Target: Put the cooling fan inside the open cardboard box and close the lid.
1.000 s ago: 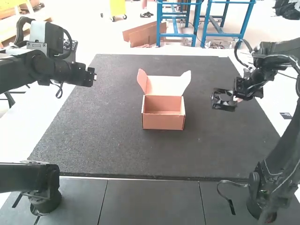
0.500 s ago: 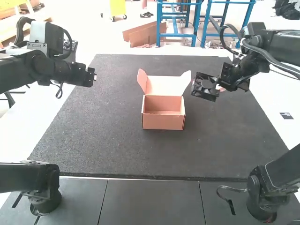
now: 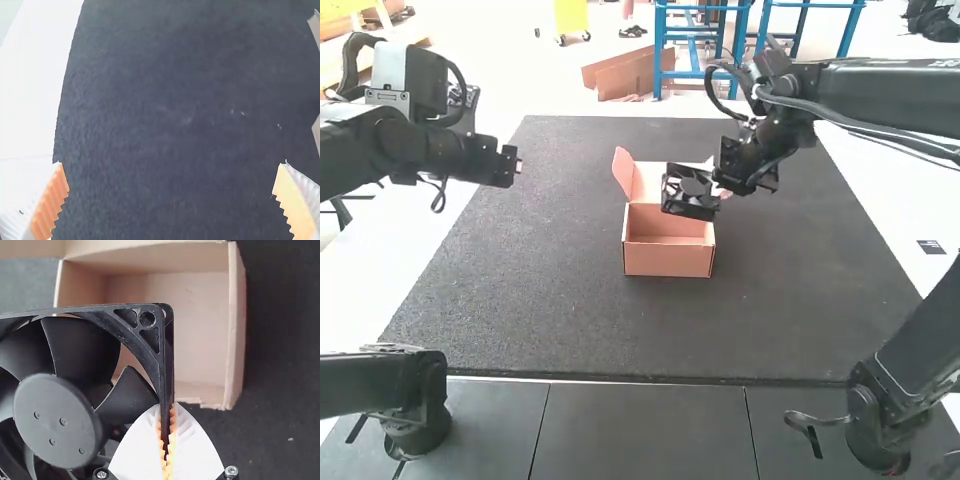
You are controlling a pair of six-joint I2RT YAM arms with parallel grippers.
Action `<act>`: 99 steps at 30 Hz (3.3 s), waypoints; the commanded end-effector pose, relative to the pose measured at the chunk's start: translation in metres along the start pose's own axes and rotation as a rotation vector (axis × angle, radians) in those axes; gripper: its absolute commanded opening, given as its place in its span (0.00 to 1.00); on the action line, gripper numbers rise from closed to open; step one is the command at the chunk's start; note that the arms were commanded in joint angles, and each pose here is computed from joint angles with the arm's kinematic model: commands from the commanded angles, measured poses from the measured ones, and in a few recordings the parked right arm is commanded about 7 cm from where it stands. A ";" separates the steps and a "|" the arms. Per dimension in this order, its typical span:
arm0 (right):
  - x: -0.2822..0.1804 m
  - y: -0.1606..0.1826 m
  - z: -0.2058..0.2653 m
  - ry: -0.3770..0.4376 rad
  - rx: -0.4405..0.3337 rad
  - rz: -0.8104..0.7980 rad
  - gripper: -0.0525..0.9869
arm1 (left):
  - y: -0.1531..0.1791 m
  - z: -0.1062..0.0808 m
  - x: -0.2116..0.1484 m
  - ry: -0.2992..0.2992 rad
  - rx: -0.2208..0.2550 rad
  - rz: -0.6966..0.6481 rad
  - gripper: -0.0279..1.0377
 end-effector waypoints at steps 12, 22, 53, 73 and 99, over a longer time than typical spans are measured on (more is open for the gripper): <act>0.056 -0.026 0.028 0.030 -0.082 0.057 0.04 | -0.006 -0.001 -0.013 0.013 -0.007 -0.027 0.94; 0.090 -0.036 0.019 0.064 -0.084 0.041 0.04 | -0.002 -0.001 -0.013 0.013 -0.003 -0.008 0.94; -0.006 -0.092 -0.015 0.097 -0.185 -0.251 0.91 | -0.053 -0.045 0.064 0.105 0.043 -0.019 0.94; -0.001 -0.116 -0.068 0.112 -0.222 -0.463 0.91 | -0.073 -0.065 0.156 0.101 0.029 0.022 0.94; 0.034 -0.134 -0.057 -0.073 -0.184 -0.263 0.91 | -0.076 -0.115 0.211 0.299 -0.086 0.156 0.94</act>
Point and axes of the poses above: each hand's point on the last joint's axis, 136 mm out from that joint toward the fingers, its own x axis out along the fingers, its own z axis along the line the jaws close on, y = z × x, the point moved 8 cm from there along -x, back along the fingers, and after that the axes turned 7 degrees about -x, right-handed, at the moved point
